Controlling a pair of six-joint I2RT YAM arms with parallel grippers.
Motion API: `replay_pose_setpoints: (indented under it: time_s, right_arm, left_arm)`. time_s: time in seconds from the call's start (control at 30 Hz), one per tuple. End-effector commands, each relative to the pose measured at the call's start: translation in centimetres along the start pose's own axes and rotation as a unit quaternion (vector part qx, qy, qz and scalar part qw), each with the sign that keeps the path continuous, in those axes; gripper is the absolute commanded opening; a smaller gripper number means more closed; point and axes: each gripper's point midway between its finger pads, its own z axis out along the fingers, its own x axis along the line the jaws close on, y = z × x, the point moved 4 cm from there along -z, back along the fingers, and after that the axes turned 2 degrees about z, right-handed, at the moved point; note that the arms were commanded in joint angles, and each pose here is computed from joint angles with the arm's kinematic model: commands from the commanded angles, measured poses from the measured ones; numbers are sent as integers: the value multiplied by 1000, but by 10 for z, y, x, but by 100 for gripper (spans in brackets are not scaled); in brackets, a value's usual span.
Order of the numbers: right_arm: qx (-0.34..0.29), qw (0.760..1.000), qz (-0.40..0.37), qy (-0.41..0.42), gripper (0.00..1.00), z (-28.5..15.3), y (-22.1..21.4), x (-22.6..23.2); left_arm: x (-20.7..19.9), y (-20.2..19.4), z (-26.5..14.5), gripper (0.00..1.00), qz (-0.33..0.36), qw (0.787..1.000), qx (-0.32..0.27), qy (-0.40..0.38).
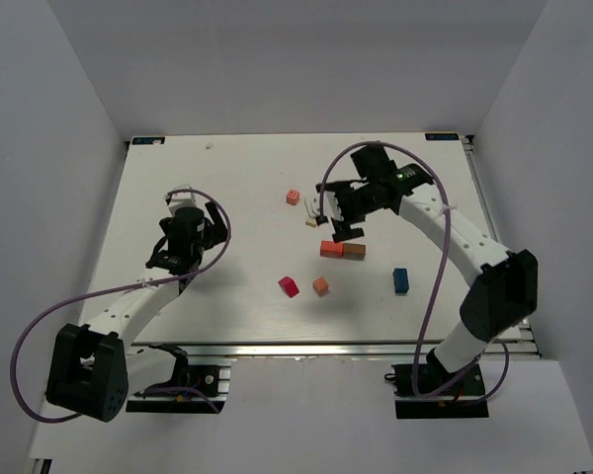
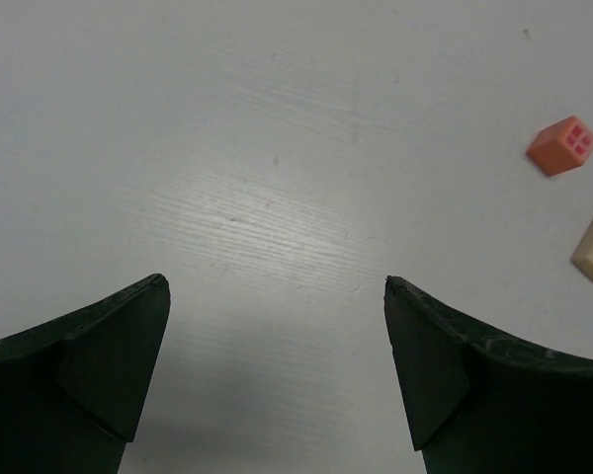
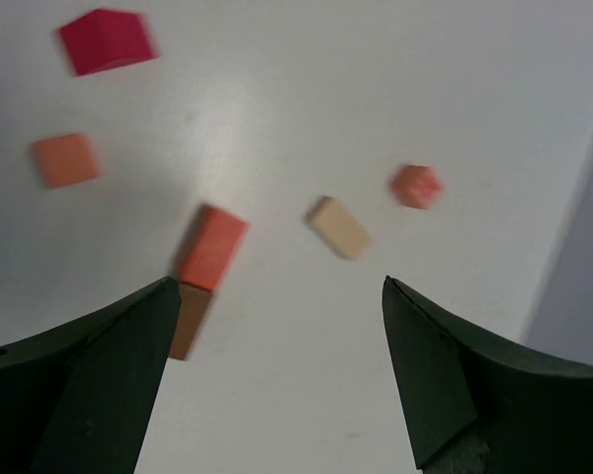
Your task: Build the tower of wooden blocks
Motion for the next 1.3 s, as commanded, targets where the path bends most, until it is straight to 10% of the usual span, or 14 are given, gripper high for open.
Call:
replay_pose_setpoints:
  time_s: [0.0, 1.27]
  right_arm:
    - [-26, 975, 8, 219, 87, 8, -8, 83]
    - [2, 976, 88, 198, 67, 112, -51, 153]
  left_arm:
    - [11, -7, -1, 98, 10, 1000, 10, 26]
    - [2, -20, 12, 98, 34, 999, 39, -7]
